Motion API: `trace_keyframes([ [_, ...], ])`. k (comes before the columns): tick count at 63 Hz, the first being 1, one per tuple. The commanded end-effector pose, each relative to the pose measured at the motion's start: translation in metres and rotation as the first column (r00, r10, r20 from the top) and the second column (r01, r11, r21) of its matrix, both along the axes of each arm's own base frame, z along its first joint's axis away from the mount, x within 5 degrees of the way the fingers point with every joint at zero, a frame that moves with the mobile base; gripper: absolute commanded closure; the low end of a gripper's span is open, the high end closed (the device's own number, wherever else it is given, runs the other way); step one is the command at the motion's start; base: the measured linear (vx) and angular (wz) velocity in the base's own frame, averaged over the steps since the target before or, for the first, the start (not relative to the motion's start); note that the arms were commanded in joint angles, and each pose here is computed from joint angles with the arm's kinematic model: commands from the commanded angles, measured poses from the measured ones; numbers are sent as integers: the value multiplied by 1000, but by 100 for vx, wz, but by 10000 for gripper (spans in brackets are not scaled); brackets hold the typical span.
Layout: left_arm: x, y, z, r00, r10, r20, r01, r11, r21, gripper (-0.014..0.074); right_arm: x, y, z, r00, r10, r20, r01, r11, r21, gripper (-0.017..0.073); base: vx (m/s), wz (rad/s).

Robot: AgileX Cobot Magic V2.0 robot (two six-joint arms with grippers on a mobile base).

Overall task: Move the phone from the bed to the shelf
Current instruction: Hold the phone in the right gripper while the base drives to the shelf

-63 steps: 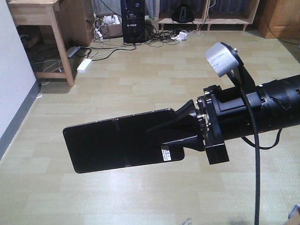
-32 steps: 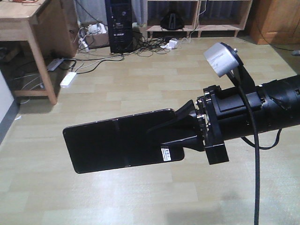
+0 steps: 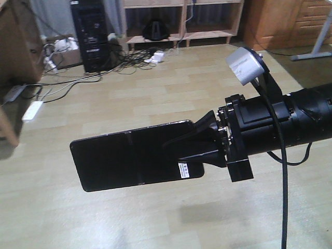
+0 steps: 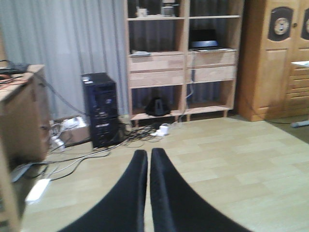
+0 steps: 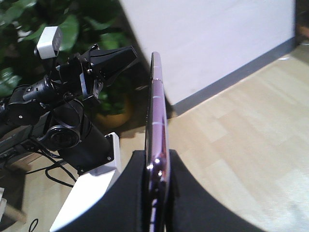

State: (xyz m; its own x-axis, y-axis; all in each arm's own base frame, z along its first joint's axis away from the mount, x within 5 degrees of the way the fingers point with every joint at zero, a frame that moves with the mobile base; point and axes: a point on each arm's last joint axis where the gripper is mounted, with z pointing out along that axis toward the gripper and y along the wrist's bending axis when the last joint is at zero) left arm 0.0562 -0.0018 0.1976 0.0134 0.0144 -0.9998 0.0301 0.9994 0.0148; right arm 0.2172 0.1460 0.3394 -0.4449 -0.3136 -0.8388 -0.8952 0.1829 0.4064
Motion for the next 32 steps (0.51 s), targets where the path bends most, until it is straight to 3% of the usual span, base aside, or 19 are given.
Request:
trace_keyframes([
  [1, -2, 0, 15, 995, -3, 100, 5, 1000, -22, 592, -11, 1, 23, 998, 56, 14, -57, 992, 113, 562, 39, -34],
  [32, -2, 0, 15, 995, -3, 100, 5, 1000, -22, 592, -11, 1, 23, 998, 55, 14, -56, 992, 113, 562, 40, -33],
])
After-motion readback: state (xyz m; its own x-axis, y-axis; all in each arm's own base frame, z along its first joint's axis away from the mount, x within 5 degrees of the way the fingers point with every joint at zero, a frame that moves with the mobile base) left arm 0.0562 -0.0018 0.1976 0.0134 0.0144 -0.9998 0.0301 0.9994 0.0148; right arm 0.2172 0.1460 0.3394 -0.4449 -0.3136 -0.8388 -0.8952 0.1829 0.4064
